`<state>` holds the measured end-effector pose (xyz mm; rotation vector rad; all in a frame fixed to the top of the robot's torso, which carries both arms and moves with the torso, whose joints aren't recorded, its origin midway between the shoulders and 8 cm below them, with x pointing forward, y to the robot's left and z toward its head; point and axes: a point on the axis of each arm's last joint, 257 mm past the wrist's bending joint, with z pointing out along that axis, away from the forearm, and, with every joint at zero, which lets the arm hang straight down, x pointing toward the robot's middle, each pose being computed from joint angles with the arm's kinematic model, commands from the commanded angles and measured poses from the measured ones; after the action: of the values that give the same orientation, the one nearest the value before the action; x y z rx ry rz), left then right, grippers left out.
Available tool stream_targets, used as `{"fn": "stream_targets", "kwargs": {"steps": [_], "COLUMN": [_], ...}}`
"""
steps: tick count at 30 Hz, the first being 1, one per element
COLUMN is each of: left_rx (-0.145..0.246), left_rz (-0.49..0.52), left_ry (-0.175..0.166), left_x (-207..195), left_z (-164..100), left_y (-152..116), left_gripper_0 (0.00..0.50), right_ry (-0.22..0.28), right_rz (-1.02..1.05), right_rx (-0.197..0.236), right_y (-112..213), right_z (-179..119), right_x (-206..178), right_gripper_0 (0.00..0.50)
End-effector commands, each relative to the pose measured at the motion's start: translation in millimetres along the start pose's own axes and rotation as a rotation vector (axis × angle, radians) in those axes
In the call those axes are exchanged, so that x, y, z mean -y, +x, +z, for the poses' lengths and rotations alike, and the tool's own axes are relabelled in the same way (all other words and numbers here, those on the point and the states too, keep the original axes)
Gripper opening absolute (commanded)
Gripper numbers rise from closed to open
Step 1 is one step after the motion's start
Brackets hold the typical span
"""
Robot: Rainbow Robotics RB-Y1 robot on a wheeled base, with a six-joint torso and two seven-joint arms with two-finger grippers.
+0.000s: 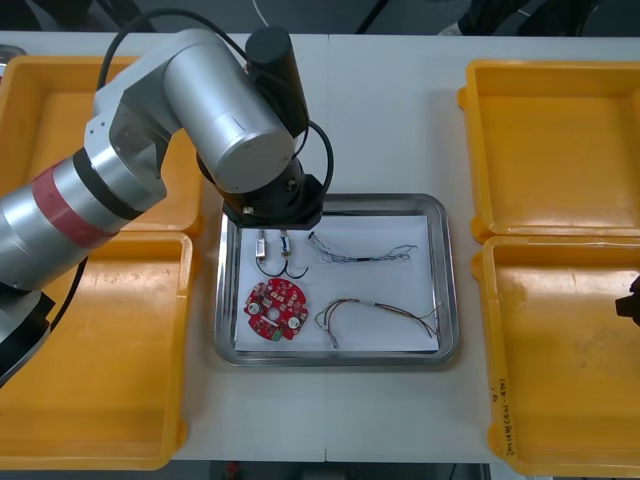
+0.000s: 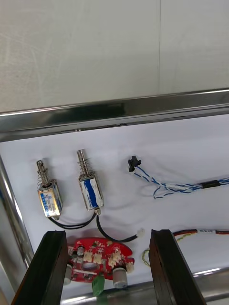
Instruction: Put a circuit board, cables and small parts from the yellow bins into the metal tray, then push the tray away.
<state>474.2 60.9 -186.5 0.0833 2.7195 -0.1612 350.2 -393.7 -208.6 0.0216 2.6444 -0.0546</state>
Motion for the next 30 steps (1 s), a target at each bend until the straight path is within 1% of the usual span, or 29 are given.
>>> {"fn": "stream_targets", "kwargs": {"steps": [1, 3, 6, 10, 12, 16, 18, 22, 25, 26, 30], "left_rx": [0.012, 0.003, -0.011, -0.027, -0.004, 0.022, 0.031, 0.032, 0.033, 0.033, 0.044], "left_rz": [-0.091, -0.103, -0.122, -0.142, -0.148, -0.170, -0.180, -0.194, -0.205, -0.195, -0.185], "left_ry": [0.031, 0.040, 0.040, 0.027, 0.041, 0.055, 0.050, 0.029, 0.017, 0.012, 0.005], "left_x": [-14, -18, -33, -53, -58, -76, -91, -115, -132, -139, -163], "left_z": [-36, -47, -70, -91, -101, -109, -111, -110, -111, -111, -114], "left_y": [-11, -12, -13, -13, -19, -19, -15, -6, 0, 3, 8], "left_gripper_0": [0.500, 0.500, 0.500, 0.500, 0.500, 0.500, 0.500, 0.500, 0.500, 0.500, 0.500], "right_ry": [0.024, 0.024, 0.023, 0.025, 0.023, -0.021, -0.044, -0.083, -0.116, -0.126, -0.145], "right_rz": [0.028, 0.026, 0.010, -0.023, -0.043, -0.076, -0.112, -0.181, -0.248, -0.281, -0.389], "right_rx": [0.013, 0.013, 0.015, 0.007, 0.016, 0.021, 0.018, 0.019, 0.035, 0.043, 0.070], "right_y": [0, 0, -2, -4, -8, -13, -16, -23, -32, -36, -45], "right_z": [-10, -10, -11, -11, -14, -18, -19, -21, -27, -29, -36], "right_x": [6, 7, 3, -1, -4, -17, -27, -48, -69, -78, -109], "right_gripper_0": [0.500, 0.500, 0.500, 0.500, 0.500, 0.500, 0.500, 0.500, 0.500, 0.500, 0.500]}}
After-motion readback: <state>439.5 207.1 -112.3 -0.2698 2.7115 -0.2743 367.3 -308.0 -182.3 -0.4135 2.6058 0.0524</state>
